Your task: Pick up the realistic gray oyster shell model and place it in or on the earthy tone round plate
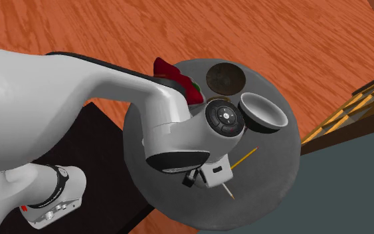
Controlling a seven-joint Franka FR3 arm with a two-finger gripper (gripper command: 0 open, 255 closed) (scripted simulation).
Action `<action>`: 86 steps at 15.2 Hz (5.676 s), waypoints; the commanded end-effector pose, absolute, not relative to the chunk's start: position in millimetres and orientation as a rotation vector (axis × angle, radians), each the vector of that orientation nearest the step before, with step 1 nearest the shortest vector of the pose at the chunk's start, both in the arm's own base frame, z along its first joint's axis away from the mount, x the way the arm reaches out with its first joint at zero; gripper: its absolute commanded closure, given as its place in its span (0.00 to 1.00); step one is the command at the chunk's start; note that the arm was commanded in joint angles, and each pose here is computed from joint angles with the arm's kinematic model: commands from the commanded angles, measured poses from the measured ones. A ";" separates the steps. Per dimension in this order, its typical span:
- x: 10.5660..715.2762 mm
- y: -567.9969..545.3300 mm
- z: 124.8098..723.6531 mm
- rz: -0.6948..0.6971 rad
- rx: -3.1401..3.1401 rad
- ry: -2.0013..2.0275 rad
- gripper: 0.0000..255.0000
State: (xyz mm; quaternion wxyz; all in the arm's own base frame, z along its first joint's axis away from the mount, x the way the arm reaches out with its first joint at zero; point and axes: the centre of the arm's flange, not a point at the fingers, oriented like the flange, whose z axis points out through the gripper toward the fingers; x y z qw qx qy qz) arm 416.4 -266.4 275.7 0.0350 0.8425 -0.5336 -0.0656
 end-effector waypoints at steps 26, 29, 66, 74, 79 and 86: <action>410.2 -273.9 226.7 -0.200 2.547 -1.698 1.00; 410.2 -273.9 242.6 -0.200 2.547 -1.698 1.00; 650.8 -136.2 328.4 -0.200 2.547 -1.698 1.00; 742.4 -83.8 329.0 -0.200 2.547 -1.698 1.00; 762.9 -72.1 313.3 -0.200 2.547 -1.698 1.00; 762.9 -72.1 276.3 -0.200 2.547 -1.698 1.00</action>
